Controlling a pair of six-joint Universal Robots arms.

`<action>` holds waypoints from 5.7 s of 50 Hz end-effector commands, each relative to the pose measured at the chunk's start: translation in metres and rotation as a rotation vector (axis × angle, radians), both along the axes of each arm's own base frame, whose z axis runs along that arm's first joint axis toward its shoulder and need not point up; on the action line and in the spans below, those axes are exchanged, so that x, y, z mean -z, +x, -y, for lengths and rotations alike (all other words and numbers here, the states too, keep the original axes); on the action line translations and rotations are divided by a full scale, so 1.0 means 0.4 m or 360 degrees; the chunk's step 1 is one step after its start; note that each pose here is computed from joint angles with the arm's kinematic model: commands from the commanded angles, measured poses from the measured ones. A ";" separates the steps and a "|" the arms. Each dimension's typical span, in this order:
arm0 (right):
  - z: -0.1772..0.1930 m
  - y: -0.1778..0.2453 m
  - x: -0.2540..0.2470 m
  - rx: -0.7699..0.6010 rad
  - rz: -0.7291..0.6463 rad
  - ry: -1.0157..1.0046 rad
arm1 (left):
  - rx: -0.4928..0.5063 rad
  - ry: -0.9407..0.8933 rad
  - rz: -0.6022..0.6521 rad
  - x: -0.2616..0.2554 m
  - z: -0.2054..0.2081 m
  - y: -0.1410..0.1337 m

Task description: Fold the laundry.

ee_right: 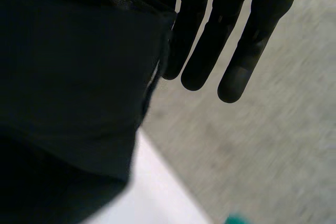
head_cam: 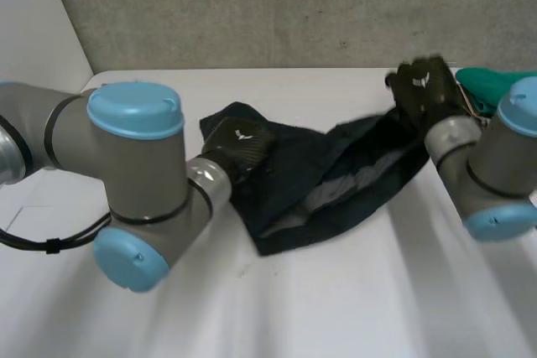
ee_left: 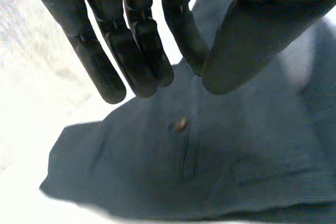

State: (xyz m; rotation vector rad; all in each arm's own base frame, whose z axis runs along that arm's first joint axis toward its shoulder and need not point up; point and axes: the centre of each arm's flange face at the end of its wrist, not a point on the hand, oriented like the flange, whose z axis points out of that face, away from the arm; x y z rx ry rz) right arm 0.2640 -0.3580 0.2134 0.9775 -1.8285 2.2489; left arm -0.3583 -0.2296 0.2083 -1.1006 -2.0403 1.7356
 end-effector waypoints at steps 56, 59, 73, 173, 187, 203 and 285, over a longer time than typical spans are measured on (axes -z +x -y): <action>-0.301 0.273 0.193 -0.0164 0.0270 0.1024 | 0.0060 -0.0372 0.0057 0.264 0.494 0.111; -0.284 0.289 0.210 -0.0183 0.0297 0.0954 | 0.0069 -0.0373 0.0054 0.275 0.488 0.102; -0.248 0.283 0.041 -0.0169 0.0287 0.0500 | -0.0210 -0.0697 -0.0049 0.095 0.488 0.102; -0.202 -0.107 0.090 -0.0294 -0.0445 0.0852 | -0.0297 0.0211 0.0134 0.006 -0.184 0.240; -0.182 -0.085 0.176 -0.0451 -0.0384 0.0776 | -0.0344 0.0321 0.0221 0.162 -0.175 0.259; -0.144 -0.073 0.230 -0.0452 -0.0378 0.0721 | -0.0423 0.0189 0.0176 0.216 -0.095 0.225; -0.005 0.033 0.052 0.0169 -0.0189 0.0226 | -0.0306 -0.0882 0.0129 0.038 0.340 0.071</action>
